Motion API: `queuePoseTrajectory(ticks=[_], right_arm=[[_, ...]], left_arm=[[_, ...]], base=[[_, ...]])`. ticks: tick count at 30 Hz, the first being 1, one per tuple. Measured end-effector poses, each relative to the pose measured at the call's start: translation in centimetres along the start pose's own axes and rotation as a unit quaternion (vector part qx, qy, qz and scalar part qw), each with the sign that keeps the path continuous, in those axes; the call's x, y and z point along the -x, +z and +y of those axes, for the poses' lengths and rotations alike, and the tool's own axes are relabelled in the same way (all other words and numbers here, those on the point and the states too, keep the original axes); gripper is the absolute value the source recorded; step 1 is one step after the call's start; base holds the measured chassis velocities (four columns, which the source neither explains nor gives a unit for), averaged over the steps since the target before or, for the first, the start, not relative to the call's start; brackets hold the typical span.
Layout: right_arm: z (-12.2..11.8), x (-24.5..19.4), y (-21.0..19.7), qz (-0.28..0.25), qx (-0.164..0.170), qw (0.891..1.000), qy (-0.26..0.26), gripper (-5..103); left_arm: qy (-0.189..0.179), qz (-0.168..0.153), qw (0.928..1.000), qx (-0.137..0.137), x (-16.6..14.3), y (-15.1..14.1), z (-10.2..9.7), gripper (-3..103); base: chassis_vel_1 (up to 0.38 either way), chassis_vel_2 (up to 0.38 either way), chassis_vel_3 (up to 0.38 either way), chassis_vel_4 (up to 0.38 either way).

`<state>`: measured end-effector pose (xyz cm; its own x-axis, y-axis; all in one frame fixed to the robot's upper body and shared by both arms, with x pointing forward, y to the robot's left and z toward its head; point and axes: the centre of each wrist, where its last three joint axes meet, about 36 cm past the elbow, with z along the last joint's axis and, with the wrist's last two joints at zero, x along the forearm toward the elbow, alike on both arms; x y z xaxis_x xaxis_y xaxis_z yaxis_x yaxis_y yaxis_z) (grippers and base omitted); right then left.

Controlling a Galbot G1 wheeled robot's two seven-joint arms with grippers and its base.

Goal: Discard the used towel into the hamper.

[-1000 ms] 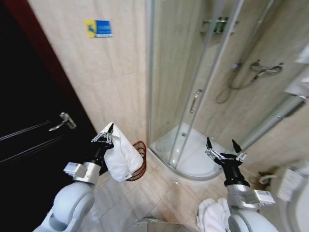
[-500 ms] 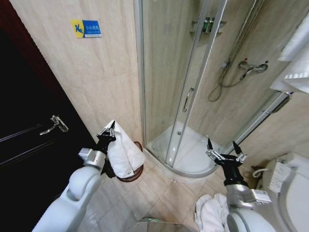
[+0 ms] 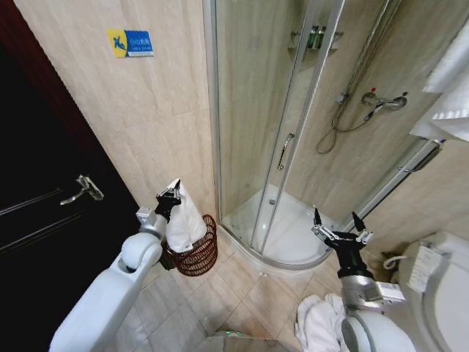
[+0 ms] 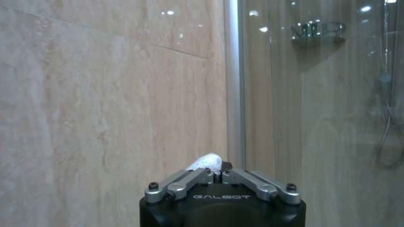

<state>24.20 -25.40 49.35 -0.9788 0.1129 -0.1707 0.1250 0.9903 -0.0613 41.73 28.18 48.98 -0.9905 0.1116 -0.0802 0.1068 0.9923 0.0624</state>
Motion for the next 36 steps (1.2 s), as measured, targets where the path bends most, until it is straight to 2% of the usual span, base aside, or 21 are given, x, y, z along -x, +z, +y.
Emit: queuePoseTrajectory(ticks=[5, 10, 13, 15, 24, 36], right_arm=[[-0.1, 0.0, 0.1, 0.000, -0.001, 1.000, 0.002, 100], [-0.1, -0.1, 0.1, 0.002, 0.000, 1.000, 0.002, 100], [0.0, -0.1, 0.1, 0.001, 0.001, 1.000, 0.002, 100], [0.0, -0.1, 0.1, 0.001, 0.002, 1.000, 0.002, 100], [0.6, 0.0, 0.1, 0.001, 0.003, 1.000, -0.002, 100], [0.4, -0.3, -0.4, 0.000, -0.002, 1.000, -0.002, 100]], left_arm=[[0.005, 0.000, 1.0000, -0.003, 0.7, 0.1, -0.5, 2], [0.006, 0.010, 0.9996, -0.025, 0.8, 0.4, -1.3, 2], [-0.002, 0.017, 0.9986, -0.051, 0.6, 0.3, -2.0, 2], [-0.006, 0.017, 0.9984, -0.053, 0.4, 0.3, -2.1, 2], [-0.061, 0.012, 0.9978, -0.022, 0.1, 0.5, 0.8, 2], [-0.085, 0.006, 0.9963, 0.003, 1.2, 1.5, 2.1, 2]], base=[[0.000, 0.000, 0.000, 0.000], [0.000, 0.000, 0.000, 0.000], [0.000, 0.000, 0.000, 0.000], [0.000, 0.000, 0.000, 0.000], [0.000, 0.000, 0.000, 0.000], [0.000, 0.000, 0.000, 0.000]])
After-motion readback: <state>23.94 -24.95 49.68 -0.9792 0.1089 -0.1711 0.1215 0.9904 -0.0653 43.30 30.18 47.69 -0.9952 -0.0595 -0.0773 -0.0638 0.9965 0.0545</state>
